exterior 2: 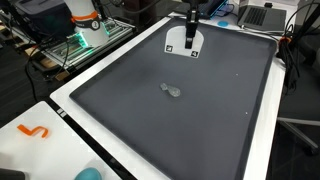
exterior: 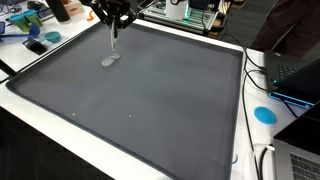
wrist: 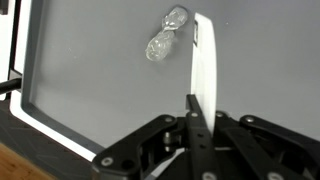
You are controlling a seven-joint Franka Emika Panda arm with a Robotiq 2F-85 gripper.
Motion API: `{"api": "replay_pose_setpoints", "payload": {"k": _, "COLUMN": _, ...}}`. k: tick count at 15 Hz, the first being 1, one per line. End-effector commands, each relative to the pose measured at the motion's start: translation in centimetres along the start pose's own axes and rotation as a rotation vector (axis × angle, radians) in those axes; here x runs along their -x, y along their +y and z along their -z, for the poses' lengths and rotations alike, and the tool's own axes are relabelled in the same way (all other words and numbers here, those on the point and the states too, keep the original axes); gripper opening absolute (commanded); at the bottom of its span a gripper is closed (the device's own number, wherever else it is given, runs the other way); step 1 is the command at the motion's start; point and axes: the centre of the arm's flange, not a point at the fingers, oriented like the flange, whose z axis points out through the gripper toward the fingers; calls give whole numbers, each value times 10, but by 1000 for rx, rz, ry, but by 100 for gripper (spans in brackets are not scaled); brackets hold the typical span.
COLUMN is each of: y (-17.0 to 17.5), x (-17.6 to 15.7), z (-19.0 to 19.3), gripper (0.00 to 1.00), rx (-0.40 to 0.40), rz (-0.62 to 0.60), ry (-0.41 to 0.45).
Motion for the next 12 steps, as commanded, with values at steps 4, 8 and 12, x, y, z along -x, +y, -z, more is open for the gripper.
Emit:
{"api": "replay_pose_setpoints", "payload": {"k": 4, "y": -23, "x": -20, "z": -20, "gripper": 1, "rx": 21, "rz": -14, "ry": -39}}
{"api": "replay_pose_setpoints", "payload": {"k": 8, "y": -26, "x": -28, "z": -28, "gripper": 1, "rx": 65, "rz": -52, "ry": -42}}
{"api": "replay_pose_setpoints", "payload": {"k": 12, "y": -25, "x": -33, "z": -31, "gripper": 1, "rx": 81, "rz": -82, "ry": -37}}
